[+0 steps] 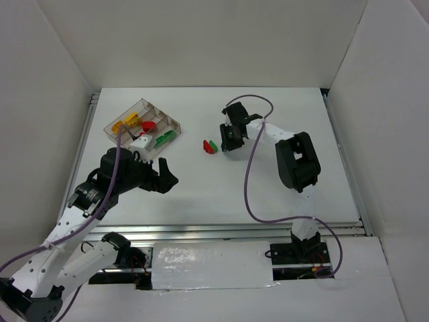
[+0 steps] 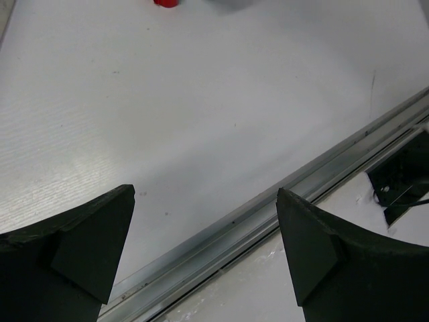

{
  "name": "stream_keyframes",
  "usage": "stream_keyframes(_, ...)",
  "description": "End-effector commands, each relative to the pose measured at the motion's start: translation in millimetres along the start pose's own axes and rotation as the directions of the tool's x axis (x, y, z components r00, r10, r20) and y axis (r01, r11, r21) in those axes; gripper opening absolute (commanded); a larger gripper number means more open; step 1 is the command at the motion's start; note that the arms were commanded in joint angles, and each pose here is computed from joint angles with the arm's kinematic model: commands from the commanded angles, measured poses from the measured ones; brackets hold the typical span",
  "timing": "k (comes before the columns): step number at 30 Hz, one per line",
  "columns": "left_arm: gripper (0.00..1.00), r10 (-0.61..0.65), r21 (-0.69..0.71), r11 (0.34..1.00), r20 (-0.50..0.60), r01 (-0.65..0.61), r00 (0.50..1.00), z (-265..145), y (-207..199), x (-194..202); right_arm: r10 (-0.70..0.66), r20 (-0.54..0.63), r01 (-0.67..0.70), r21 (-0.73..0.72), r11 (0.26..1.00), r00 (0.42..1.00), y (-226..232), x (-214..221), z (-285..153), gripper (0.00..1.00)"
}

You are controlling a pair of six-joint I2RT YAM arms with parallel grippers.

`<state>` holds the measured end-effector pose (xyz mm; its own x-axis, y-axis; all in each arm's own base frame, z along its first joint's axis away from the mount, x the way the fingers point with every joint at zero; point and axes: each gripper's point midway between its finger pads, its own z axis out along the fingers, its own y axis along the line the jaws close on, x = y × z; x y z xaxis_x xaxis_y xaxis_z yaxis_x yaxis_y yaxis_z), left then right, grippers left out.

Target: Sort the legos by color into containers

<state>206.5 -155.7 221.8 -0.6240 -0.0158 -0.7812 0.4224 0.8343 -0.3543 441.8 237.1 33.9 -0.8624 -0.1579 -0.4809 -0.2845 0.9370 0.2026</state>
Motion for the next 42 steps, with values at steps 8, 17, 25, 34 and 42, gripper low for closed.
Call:
stream_keyframes(8,0.99,-0.116,0.446,0.893,0.097,0.060,0.989,4.0,-80.0,-48.4,0.076,0.101,-0.011,-0.527,0.850,0.992,89.8,43.9,-138.1,0.00)
stream_keyframes(17,0.99,-0.032,0.683,0.730,0.062,-0.019,0.998,-7.1,-119.8,-39.4,0.019,0.214,0.178,-0.855,0.488,0.977,151.7,86.7,-263.1,0.00)
stream_keyframes(25,0.95,-0.044,0.682,0.731,0.062,-0.010,0.997,-5.1,-121.4,-39.0,-0.013,0.238,0.229,-0.918,0.323,0.971,176.6,115.4,-310.2,0.00)
stream_keyframes(34,0.85,-0.027,0.704,0.710,0.073,-0.032,0.997,-10.9,-136.8,-44.2,-0.041,0.259,0.261,-0.927,0.269,0.965,205.2,120.2,-327.1,0.00)
stream_keyframes(42,0.70,-0.032,0.707,0.707,0.060,-0.020,0.998,-7.7,-136.8,-40.4,-0.058,0.256,0.262,-0.930,0.256,0.965,216.5,119.7,-325.8,0.00)
